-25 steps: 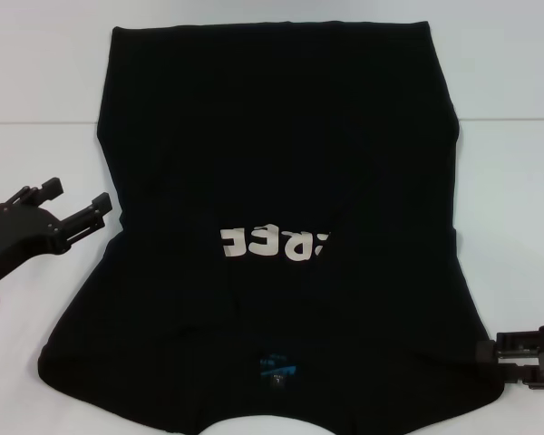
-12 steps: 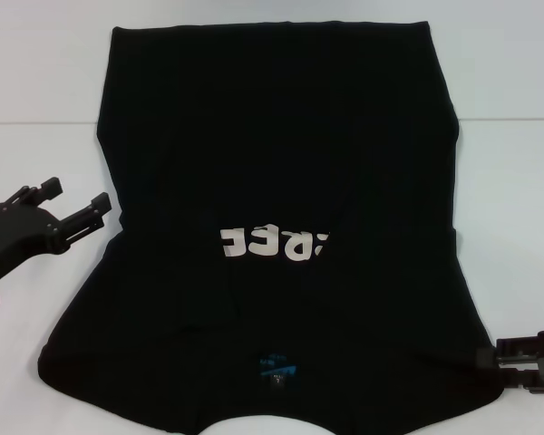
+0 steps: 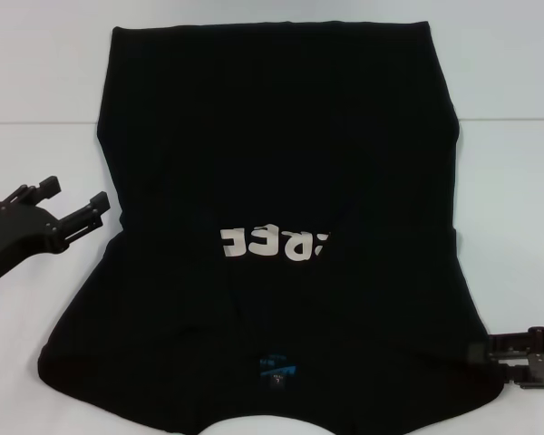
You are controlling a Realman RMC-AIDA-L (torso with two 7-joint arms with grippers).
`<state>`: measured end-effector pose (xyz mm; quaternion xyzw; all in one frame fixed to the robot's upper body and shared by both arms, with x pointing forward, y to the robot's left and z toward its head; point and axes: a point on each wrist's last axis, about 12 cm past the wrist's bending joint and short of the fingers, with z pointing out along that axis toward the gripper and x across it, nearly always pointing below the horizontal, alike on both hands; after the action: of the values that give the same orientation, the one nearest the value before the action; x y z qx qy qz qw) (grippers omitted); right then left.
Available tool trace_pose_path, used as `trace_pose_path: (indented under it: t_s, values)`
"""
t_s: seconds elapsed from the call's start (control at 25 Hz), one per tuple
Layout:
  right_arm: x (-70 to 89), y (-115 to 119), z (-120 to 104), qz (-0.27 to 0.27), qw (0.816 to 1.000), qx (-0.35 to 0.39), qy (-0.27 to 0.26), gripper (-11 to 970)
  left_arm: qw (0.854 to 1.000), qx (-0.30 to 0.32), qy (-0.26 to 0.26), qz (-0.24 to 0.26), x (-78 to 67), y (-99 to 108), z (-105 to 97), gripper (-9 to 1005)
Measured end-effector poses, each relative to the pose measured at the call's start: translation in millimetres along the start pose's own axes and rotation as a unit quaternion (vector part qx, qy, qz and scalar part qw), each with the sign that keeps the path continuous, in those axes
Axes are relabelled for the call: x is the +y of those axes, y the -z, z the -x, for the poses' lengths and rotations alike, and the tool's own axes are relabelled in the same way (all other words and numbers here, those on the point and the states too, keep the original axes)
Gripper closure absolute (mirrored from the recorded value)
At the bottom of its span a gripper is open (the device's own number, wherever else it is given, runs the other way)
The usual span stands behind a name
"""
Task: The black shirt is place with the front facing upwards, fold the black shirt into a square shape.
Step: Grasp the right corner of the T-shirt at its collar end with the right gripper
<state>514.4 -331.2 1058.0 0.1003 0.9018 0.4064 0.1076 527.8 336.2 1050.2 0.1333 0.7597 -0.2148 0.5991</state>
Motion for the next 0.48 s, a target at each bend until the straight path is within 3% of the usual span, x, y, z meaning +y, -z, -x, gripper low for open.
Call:
trace_pose_path:
  t_s: [0.48]
  values:
    - [2.7,-6.5,1.7,0.003,1.000,0.005,0.002,340,1.000,0.001,0.000,0.005,1.0,0.4,-0.6,118]
